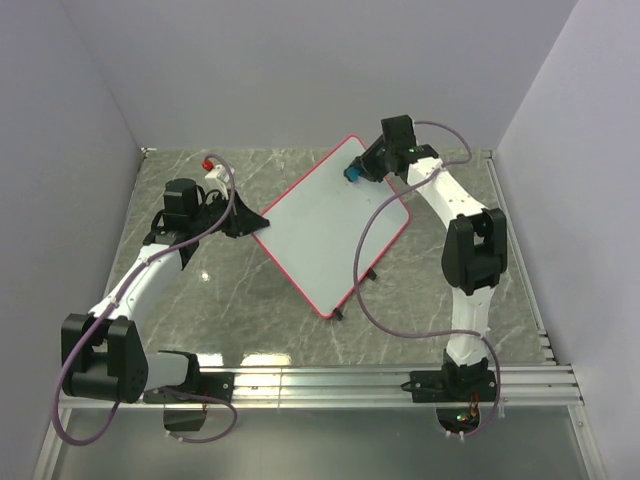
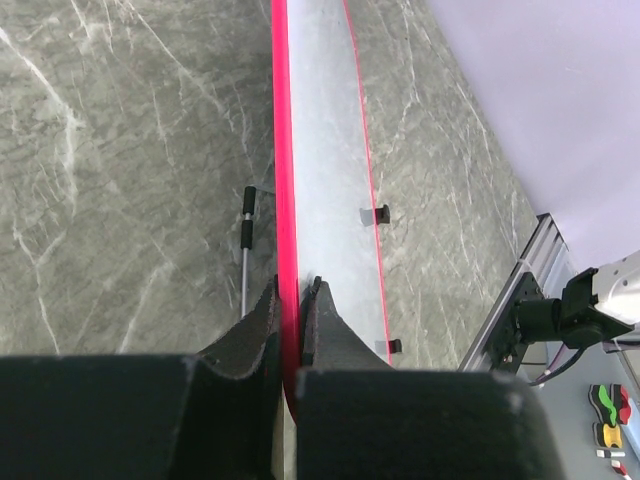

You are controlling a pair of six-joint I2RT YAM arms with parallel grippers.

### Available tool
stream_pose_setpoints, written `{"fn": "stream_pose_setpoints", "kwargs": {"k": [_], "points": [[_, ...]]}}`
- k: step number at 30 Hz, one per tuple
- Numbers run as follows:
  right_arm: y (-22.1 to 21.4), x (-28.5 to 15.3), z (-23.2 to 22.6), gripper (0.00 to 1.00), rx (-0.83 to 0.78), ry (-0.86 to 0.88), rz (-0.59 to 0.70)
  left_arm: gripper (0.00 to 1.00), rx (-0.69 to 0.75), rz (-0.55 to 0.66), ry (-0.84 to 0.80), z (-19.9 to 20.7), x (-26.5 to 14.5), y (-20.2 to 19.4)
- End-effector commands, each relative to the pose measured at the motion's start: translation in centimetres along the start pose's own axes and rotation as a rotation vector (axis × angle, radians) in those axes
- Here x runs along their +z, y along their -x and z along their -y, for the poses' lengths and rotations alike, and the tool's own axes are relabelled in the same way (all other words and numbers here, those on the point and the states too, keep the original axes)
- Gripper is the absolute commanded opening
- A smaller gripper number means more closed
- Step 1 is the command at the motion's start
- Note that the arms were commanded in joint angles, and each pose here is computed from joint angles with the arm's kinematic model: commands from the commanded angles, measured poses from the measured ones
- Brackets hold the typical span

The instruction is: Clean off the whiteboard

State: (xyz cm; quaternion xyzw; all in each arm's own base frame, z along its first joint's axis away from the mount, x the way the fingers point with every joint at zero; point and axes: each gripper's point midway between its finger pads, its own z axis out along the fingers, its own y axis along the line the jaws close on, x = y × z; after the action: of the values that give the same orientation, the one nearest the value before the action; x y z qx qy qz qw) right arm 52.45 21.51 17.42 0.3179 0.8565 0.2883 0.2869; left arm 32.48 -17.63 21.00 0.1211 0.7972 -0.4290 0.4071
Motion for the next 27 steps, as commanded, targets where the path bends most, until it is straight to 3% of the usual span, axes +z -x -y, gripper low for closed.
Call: {"fn": "stream_pose_setpoints", "kwargs": {"k": [1,7,13,19,22,27], "points": [[-1.9,-0.1,0.8,0.0,0.001,-0.003,-0.023,0.0,0.193,-0.05,-0.12,2.5,0.4,-1.5],[-4.4,-1.4,3.2,0.0,-0.01,0.001,-0.066,0.0,0.199,-0.044,-0.12,2.5,0.3,-1.6],[-9.1,-2.7,-1.2,0.0,-0.132,0.078,-0.135,0.0,0.196,-0.051,-0.128,2.6,0.5,-1.8],[-10.8,-2.7,-5.0,0.0,-0.153,0.135,-0.151,0.0,0.202,-0.051,-0.126,2.8,0.5,-1.9],[-10.3,-2.0,-3.9,0.0,-0.146,0.084,-0.136,0.0,0.205,-0.049,-0.12,2.7,0.5,-1.9],[-7.9,-1.0,1.7,0.0,-0.08,-0.054,-0.105,0.0,0.213,-0.043,-0.115,2.8,0.3,-1.9]]}}
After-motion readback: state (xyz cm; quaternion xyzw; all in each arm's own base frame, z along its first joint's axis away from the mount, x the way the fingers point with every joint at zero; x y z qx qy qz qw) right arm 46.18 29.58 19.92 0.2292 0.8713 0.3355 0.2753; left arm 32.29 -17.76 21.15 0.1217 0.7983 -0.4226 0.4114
